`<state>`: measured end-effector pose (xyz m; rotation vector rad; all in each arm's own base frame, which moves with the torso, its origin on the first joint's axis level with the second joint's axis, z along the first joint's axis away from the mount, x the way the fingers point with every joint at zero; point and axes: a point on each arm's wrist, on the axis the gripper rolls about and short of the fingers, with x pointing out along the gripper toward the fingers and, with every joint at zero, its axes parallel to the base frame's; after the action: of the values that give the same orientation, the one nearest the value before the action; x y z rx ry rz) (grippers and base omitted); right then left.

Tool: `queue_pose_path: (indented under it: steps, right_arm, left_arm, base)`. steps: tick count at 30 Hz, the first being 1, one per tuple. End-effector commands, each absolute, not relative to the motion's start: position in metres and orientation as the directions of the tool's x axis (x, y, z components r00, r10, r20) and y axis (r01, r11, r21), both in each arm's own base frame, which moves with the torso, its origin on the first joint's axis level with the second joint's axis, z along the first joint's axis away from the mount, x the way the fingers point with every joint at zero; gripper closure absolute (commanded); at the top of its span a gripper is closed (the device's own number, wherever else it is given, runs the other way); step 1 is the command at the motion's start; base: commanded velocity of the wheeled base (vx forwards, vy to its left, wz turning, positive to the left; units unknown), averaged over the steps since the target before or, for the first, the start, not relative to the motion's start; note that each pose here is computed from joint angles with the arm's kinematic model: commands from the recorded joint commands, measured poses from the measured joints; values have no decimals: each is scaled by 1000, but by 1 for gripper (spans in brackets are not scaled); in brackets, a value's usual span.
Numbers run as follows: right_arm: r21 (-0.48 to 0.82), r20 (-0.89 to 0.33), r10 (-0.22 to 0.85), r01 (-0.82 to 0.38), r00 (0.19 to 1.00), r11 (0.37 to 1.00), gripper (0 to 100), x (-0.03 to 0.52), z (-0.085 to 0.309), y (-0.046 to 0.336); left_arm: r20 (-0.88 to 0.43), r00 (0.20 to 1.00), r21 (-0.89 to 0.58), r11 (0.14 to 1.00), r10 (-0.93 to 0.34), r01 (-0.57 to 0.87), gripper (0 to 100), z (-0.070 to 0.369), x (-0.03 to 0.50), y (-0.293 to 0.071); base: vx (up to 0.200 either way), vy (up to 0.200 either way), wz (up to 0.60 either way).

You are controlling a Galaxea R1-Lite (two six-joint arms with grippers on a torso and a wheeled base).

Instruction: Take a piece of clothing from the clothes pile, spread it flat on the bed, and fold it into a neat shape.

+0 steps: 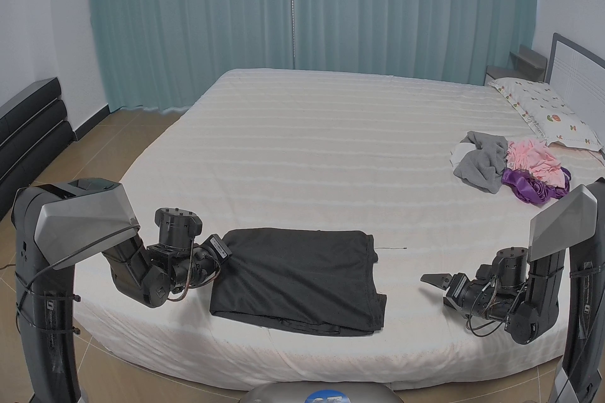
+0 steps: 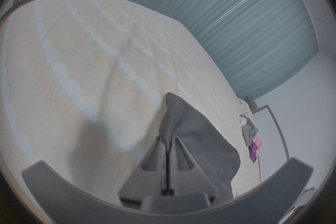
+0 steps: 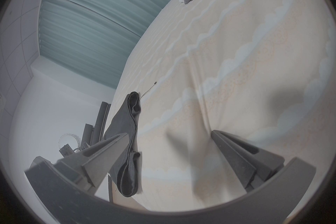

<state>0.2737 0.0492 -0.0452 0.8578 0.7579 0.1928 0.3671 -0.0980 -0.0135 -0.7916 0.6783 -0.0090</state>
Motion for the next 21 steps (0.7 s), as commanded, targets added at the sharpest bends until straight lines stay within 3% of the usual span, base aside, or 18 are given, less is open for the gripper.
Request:
queue_pose_path:
  steps: [1,2,12,21]
  right_arm:
    - [745,-515,443,129,734,654,0,274,-45,49]
    - [745,-515,443,129,734,654,0,274,-45,49]
    - [746,-514,443,128,734,654,0,275,-44,49]
    - [745,-517,444,129,732,655,0,274,-45,50]
  left_arm:
    - [-561,788,-658,714,-252,-240,100,-15,367,-98]
    - [-560,789,-658,714,-252,-239,0,-14,367,-98]
    - [-559,791,-662,707,-247,-247,0,-11,365,-95]
    - [-529,819,-741,590,-222,-320,0,4,367,-80]
  base:
    - [0,0,0]
    - [0,0,0]
    - [0,0,0]
    - [0,0,0]
